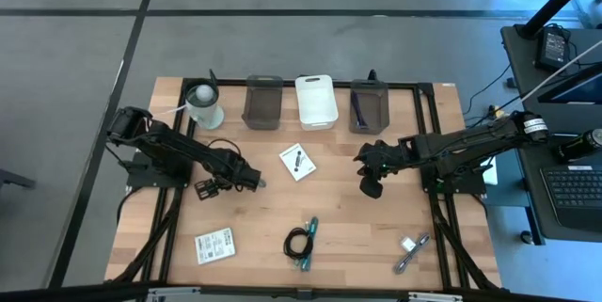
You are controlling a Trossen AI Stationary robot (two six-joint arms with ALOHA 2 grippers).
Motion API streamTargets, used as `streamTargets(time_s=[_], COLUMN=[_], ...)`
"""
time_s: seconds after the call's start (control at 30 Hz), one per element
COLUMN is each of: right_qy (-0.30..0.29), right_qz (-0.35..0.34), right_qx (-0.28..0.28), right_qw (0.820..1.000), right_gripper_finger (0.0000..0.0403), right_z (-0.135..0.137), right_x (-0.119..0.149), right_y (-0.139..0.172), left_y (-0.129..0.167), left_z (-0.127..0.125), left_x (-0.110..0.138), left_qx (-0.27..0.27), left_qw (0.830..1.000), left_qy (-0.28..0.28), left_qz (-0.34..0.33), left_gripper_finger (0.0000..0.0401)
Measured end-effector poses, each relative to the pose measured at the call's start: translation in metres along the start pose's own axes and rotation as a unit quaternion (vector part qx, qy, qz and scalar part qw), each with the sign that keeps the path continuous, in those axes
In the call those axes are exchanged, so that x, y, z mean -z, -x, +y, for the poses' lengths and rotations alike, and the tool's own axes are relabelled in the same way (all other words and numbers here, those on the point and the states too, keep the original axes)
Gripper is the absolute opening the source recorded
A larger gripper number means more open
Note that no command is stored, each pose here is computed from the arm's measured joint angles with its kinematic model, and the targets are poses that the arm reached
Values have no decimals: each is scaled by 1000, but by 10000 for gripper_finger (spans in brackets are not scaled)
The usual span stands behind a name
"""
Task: Pick and place items into bin
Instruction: Put the black charger adapter into the white bin
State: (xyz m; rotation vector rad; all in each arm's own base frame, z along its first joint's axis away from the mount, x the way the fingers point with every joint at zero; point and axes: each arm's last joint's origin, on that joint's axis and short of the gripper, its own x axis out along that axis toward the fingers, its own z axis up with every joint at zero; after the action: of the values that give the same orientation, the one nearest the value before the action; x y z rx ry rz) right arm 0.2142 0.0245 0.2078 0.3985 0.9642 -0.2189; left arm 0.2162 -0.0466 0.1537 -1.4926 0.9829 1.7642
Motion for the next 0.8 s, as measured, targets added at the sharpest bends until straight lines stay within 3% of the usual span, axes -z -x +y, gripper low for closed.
streamTargets(time_s=[0.33,0.8], right_qy=[0,0], right_qz=[0,0], right_qx=[0,0], right_qw=[1000,1000], right_gripper_finger=[9,9], right_z=[0,0], right_x=[0,0], right_y=[0,0], left_y=[1,-18], left_z=[-9,-3], left_x=[-10,-17], left_qx=[41,22], left_qw=[998,999], left_qy=[23,26], left_qz=[-43,-39], left_gripper_finger=[246,246])
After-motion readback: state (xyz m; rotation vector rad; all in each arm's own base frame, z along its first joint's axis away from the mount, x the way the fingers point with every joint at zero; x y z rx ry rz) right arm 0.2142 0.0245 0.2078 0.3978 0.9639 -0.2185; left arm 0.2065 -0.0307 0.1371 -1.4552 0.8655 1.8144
